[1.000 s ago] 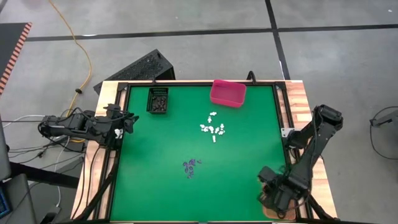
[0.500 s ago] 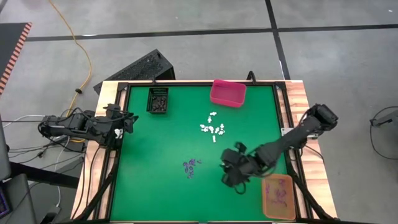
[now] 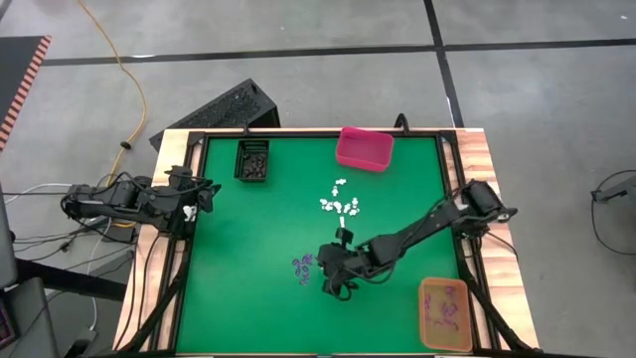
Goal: Sort Halloween decoration
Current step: Put the pink witch hat toy into the orange bin
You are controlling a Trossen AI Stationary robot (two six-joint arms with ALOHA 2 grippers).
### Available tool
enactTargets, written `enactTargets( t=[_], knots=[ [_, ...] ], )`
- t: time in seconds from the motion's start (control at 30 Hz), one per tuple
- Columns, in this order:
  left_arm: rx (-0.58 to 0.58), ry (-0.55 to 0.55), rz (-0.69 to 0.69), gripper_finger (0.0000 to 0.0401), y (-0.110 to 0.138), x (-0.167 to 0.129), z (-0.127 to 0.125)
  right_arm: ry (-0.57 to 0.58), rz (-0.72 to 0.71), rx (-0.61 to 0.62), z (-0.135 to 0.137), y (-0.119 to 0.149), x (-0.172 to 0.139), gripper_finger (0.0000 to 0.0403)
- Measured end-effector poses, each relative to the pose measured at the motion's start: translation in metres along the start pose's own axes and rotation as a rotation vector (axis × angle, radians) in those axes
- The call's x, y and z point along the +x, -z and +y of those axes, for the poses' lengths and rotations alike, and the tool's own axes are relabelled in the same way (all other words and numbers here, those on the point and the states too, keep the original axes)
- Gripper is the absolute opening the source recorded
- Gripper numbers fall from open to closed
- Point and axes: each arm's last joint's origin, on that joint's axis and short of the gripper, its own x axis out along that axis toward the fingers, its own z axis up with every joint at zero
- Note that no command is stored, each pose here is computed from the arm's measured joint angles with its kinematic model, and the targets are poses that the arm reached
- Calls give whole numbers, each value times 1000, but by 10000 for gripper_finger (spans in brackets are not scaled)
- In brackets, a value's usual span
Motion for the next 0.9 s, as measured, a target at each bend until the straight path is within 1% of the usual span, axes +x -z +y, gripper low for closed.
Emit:
enactTargets(
  t=[0.13, 0.23, 0.47, 0.7, 0.9],
  knots=[
    [0, 0, 0, 183, 0, 0, 0, -8, -19, 6, -1, 2, 17, 150],
    [0, 0, 0, 183, 0, 0, 0, 2, -5, 14, -4, 5, 26, 150],
    [-1, 0, 0, 183, 0, 0, 0, 14, 49, 16, -9, 11, 33, 150],
    [-1, 0, -1, 183, 0, 0, 0, 13, 51, 38, -17, 6, 36, 149],
    [-1, 1, 0, 183, 0, 0, 0, -10, 93, 34, -13, 18, 48, 149]
  ],
)
